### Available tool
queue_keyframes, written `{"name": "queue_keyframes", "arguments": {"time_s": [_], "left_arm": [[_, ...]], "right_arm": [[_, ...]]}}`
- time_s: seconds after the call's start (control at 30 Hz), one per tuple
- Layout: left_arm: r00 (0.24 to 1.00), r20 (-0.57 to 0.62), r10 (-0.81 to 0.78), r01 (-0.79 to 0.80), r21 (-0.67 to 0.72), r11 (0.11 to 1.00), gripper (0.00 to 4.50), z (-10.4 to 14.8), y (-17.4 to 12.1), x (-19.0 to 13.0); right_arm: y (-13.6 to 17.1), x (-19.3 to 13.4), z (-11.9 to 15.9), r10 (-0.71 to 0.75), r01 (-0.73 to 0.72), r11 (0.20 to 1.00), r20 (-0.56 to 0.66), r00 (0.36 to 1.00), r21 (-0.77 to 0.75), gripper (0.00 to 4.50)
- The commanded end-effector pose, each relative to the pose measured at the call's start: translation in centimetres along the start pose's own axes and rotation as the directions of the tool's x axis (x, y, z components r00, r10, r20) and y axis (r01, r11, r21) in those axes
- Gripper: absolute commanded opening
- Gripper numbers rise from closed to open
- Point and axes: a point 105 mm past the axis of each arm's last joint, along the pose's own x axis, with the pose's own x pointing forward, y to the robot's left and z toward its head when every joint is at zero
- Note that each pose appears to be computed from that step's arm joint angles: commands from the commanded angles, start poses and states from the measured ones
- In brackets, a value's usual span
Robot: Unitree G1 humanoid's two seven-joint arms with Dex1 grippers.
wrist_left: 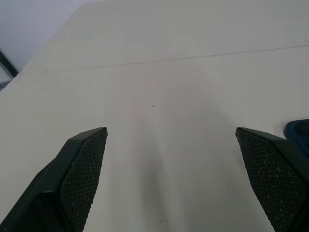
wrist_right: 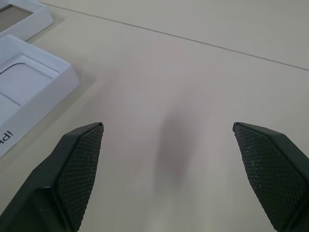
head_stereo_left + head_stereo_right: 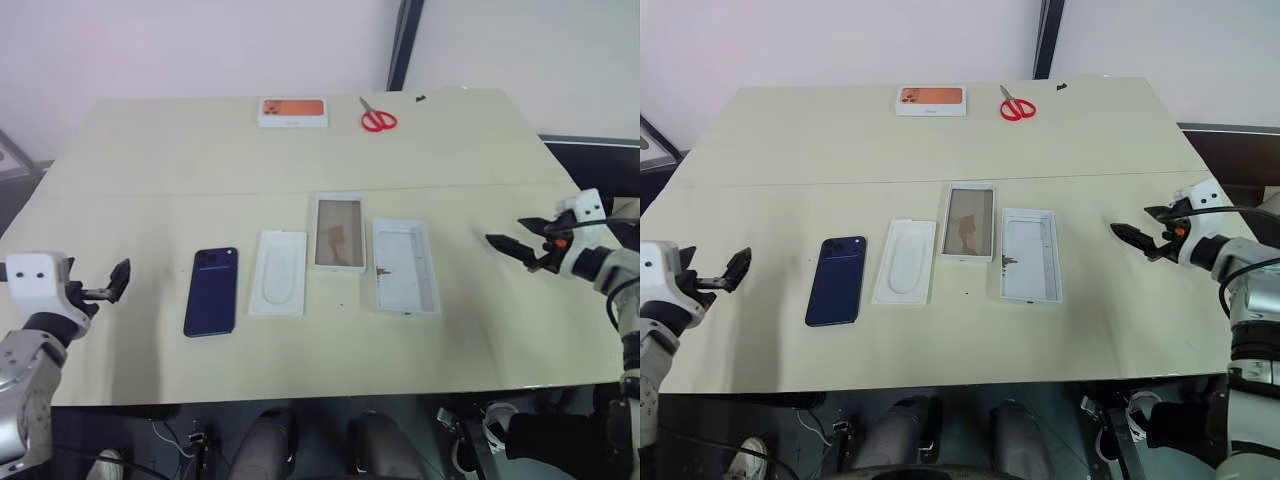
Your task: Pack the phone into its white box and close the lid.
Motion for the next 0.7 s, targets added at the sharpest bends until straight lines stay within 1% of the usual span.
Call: {"name": "queue_keyframes", "arguments": {"time_s": [0.03, 0.37, 0.47, 0.53, 0.6, 0.67, 0.7], "left_arm": [[0.998, 0.054, -0.008, 0.008, 0.009, 1.0, 4.48, 1.4, -0.5, 0.0], [0.995, 0.079, -0.055, 0.054, 0.01, 0.998, 4.48, 2.4, -1.7, 0.8], [0.988, 0.102, -0.113, 0.114, -0.006, 0.993, 4.48, 3.3, -3.3, 1.4], [0.982, 0.087, -0.168, 0.17, -0.014, 0.985, 4.48, 3.4, -4.8, 1.9], [0.968, 0.056, -0.244, 0.245, -0.014, 0.969, 4.48, 3.3, -6.7, 2.5], [0.942, 0.045, -0.333, 0.335, -0.043, 0.941, 4.48, 3.6, -9.0, 2.9], [0.934, 0.041, -0.356, 0.358, -0.057, 0.932, 4.48, 3.7, -9.4, 3.0]], "right_arm": [[-0.4, -0.2, 2.0, -0.009, 0.012, 0.999, 0.047, 0.999, -0.051, 4.5], [0.6, 0.5, 3.0, 0.009, -0.002, 0.997, 0.086, 0.996, -0.082, 4.5], [1.6, 1.0, 3.4, 0.037, -0.027, 0.994, 0.098, 0.995, -0.101, 4.5], [2.5, 1.3, 3.6, 0.06, -0.047, 0.992, 0.106, 0.993, -0.119, 4.5], [4.0, 1.5, 3.9, 0.099, -0.083, 0.986, 0.111, 0.989, -0.144, 4.5], [6.0, 1.9, 4.1, 0.158, -0.136, 0.973, 0.107, 0.982, -0.184, 4.5], [6.8, 2.1, 4.1, 0.174, -0.152, 0.969, 0.106, 0.979, -0.193, 4.5]]}}
